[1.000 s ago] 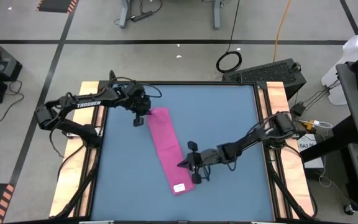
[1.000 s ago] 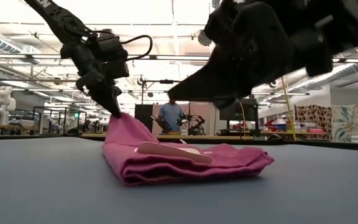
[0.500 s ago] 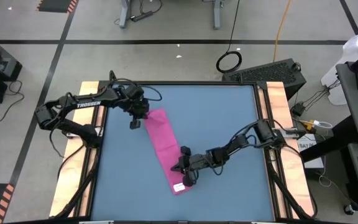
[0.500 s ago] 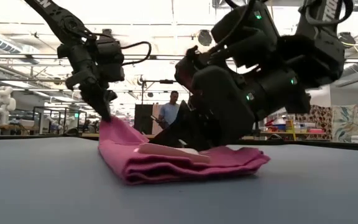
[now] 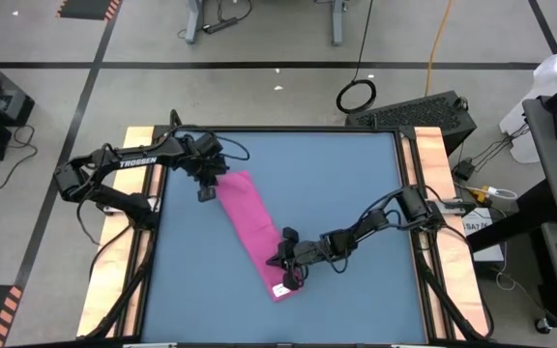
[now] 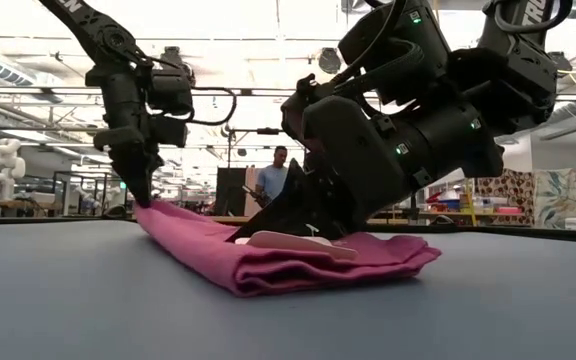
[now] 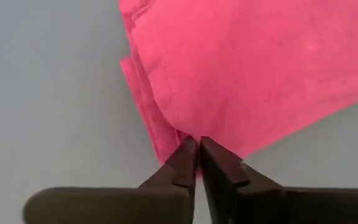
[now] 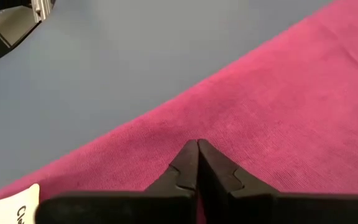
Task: Roll towel into tight, uniform cylinder
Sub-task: Roll the pink towel
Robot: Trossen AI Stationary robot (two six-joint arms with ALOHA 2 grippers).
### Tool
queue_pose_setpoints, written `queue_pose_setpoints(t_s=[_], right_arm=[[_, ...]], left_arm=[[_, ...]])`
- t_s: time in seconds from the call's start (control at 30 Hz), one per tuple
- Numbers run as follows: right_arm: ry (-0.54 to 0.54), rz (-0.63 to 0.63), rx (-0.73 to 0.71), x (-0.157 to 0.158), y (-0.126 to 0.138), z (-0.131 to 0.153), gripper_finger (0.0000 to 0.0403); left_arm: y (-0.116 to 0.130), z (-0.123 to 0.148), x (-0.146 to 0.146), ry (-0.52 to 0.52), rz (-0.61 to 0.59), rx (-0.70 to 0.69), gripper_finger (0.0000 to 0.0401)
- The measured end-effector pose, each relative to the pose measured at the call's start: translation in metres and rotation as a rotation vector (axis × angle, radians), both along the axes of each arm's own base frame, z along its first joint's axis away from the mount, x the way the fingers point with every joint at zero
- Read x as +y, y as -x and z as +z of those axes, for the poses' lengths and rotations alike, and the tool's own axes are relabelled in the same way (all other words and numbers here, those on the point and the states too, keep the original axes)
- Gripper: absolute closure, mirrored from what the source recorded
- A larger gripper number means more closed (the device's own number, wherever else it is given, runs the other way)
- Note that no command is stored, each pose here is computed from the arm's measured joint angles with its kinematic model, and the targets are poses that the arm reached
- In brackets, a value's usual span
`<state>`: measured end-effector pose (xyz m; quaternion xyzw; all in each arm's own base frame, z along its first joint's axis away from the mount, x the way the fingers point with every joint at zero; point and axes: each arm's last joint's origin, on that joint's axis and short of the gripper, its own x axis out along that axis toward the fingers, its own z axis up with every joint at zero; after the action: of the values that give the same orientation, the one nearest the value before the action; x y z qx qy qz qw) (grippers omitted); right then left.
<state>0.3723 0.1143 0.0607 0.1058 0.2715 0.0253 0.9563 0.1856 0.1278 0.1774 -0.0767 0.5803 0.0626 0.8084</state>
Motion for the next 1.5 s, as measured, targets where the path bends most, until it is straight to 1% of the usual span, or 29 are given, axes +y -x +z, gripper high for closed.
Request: queue_pose_setpoints(t_s=[0.13,0.27,0.33,0.4,0.47,0.53,0.63,0.7,0.83,0.9,1.0,1.1,1.2,1.27,1.33,1.37,1.5], right_arm=[[-0.001,-0.003,0.001,-0.001,0.000,0.000,0.0402],[-0.003,-0.007,0.003,-0.002,0.000,-0.001,0.0402],[-0.003,-0.008,0.004,-0.003,0.000,-0.001,0.0403],[-0.002,-0.008,0.004,-0.003,0.000,-0.001,0.0403],[-0.002,-0.009,0.005,-0.003,0.000,-0.001,0.0403],[-0.002,-0.008,0.004,-0.003,0.000,-0.001,0.0403],[-0.002,-0.008,0.003,-0.003,0.000,-0.001,0.0403],[0.001,-0.006,0.002,-0.003,0.000,-0.001,0.0403],[0.003,-0.003,0.001,-0.002,0.000,-0.001,0.0403],[0.007,0.003,-0.001,-0.001,0.000,-0.001,0.0403],[0.011,0.007,-0.003,0.000,0.001,-0.001,0.0403],[0.006,0.004,-0.002,0.000,0.001,-0.001,0.0402],[0.004,0.003,-0.002,0.000,0.001,-0.001,0.0403],[0.004,0.003,-0.002,0.000,0.001,-0.001,0.0402],[0.003,0.003,-0.002,0.000,0.001,-0.001,0.0402],[0.003,0.003,-0.002,0.000,0.001,-0.001,0.0402],[0.006,0.005,-0.003,0.000,0.001,-0.001,0.0403]], left_arm=[[0.001,0.001,-0.001,0.015,0.044,0.004,0.0331],[0.002,0.008,-0.001,-0.008,0.055,-0.038,0.0290],[-0.001,0.013,-0.003,0.001,0.054,-0.099,0.0275],[-0.006,0.018,-0.007,0.057,0.020,-0.208,0.0269],[-0.014,0.018,-0.016,0.124,-0.019,-0.311,0.0269],[-0.020,0.010,-0.026,0.139,-0.036,-0.331,0.0273],[-0.021,-0.010,-0.038,0.071,-0.026,-0.279,0.0282],[-0.017,-0.022,-0.043,0.037,0.023,-0.228,0.0288],[-0.009,-0.034,-0.045,-0.026,0.131,-0.150,0.0298],[-0.006,-0.038,-0.045,-0.060,0.154,-0.124,0.0301],[-0.004,-0.039,-0.044,-0.100,0.171,-0.101,0.0301],[-0.006,-0.030,-0.043,-0.118,0.167,-0.137,0.0301],[-0.010,-0.013,-0.041,-0.143,0.158,-0.226,0.0302],[-0.015,-0.002,-0.040,-0.163,0.127,-0.328,0.0302],[-0.021,0.004,-0.039,-0.178,0.097,-0.429,0.0302],[-0.022,0.004,-0.038,-0.178,0.086,-0.445,0.0302],[-0.026,-0.014,-0.034,-0.158,0.067,-0.371,0.0302]])
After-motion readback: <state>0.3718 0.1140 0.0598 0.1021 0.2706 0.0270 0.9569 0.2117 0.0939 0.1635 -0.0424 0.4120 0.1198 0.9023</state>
